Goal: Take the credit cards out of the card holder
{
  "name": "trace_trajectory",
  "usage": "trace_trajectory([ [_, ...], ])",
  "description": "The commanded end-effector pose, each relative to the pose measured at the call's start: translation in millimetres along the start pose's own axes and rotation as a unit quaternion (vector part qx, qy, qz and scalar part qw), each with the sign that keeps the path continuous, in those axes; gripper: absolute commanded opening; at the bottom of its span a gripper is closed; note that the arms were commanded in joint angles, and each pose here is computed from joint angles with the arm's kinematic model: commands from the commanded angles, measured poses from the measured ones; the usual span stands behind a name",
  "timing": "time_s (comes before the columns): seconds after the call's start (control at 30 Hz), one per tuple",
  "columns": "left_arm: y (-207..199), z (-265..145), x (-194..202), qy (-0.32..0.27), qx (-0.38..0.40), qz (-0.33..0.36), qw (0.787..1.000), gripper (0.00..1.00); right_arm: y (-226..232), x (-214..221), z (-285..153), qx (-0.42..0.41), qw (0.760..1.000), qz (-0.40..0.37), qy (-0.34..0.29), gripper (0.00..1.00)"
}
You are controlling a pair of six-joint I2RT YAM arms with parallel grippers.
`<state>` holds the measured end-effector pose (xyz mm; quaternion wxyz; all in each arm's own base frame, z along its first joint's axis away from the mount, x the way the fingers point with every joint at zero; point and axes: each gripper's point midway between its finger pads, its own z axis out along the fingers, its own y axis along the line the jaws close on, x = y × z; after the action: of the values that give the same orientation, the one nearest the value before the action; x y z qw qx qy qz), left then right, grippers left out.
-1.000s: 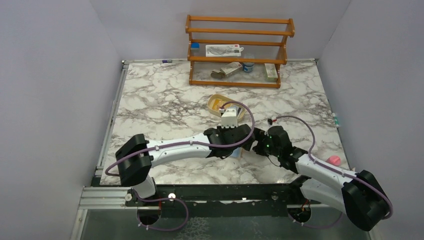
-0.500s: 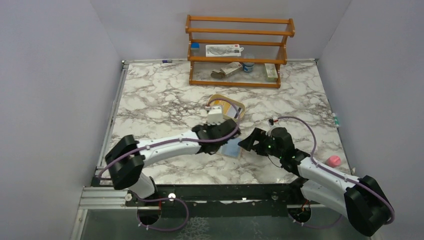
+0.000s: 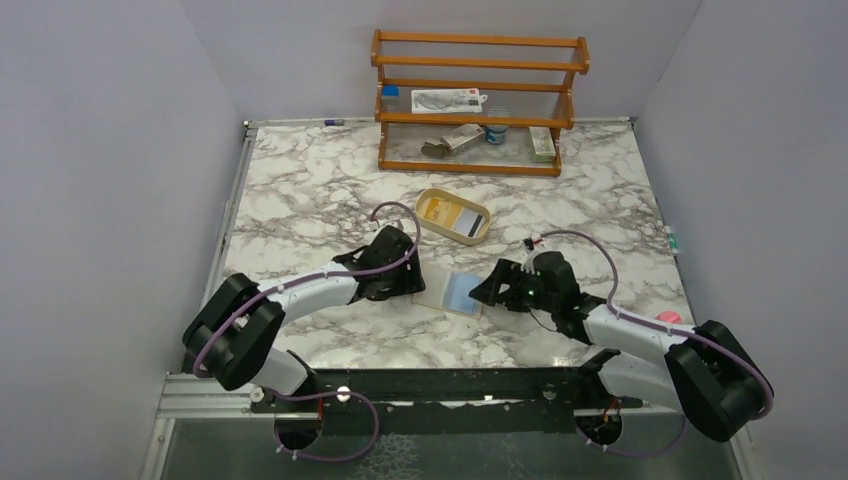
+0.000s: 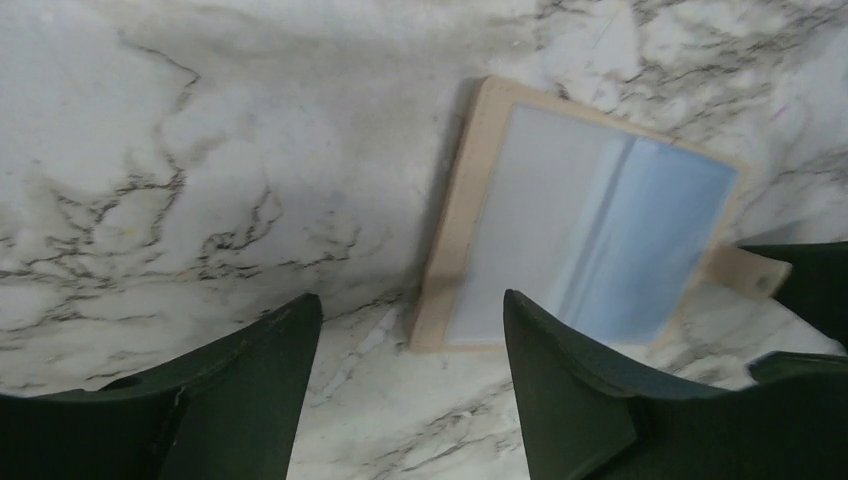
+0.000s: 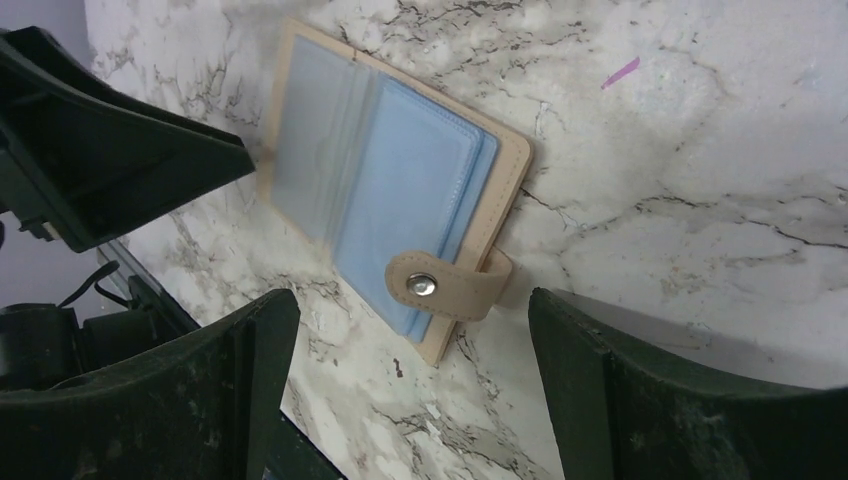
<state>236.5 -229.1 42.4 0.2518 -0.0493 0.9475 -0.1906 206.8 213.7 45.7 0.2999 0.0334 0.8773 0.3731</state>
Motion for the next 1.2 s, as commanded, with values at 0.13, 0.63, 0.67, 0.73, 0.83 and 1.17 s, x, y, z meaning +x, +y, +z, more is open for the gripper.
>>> trace_trajectory([
  [0.13, -24.9, 26.4, 14.3, 0.055, 0.120, 0.005, 0.991, 0.78, 7.7, -6.5, 12.0, -0.012, 1.000, -0.012, 0.011, 0.89],
  [0.63, -58.8, 8.8, 16.4, 0.064, 0.238, -0.064, 0.967, 0.76, 5.0, 1.1, 28.2, -0.018, 0.999, 0.004, 0.034, 0.80],
  [0.67, -61.9, 4.8, 12.8, 0.059, 0.244, -0.066, 0.966, 0.75, 4.2, 2.4, 28.5, -0.018, 0.999, 0.006, 0.035, 0.80],
  [0.73, -67.0, -1.3, 7.2, 0.050, 0.254, -0.071, 0.963, 0.67, 3.0, 4.7, 28.6, -0.018, 0.999, 0.009, 0.037, 0.80],
  [0.83, -67.7, -4.8, 5.2, 0.045, 0.256, -0.080, 0.962, 0.54, 1.3, 7.1, 28.2, -0.017, 0.999, 0.011, 0.038, 0.80],
  [1.17, -46.8, -9.7, -6.4, 0.011, 0.227, -0.095, 0.969, 0.43, -4.0, 14.2, 26.6, -0.015, 0.999, 0.011, 0.045, 0.80],
])
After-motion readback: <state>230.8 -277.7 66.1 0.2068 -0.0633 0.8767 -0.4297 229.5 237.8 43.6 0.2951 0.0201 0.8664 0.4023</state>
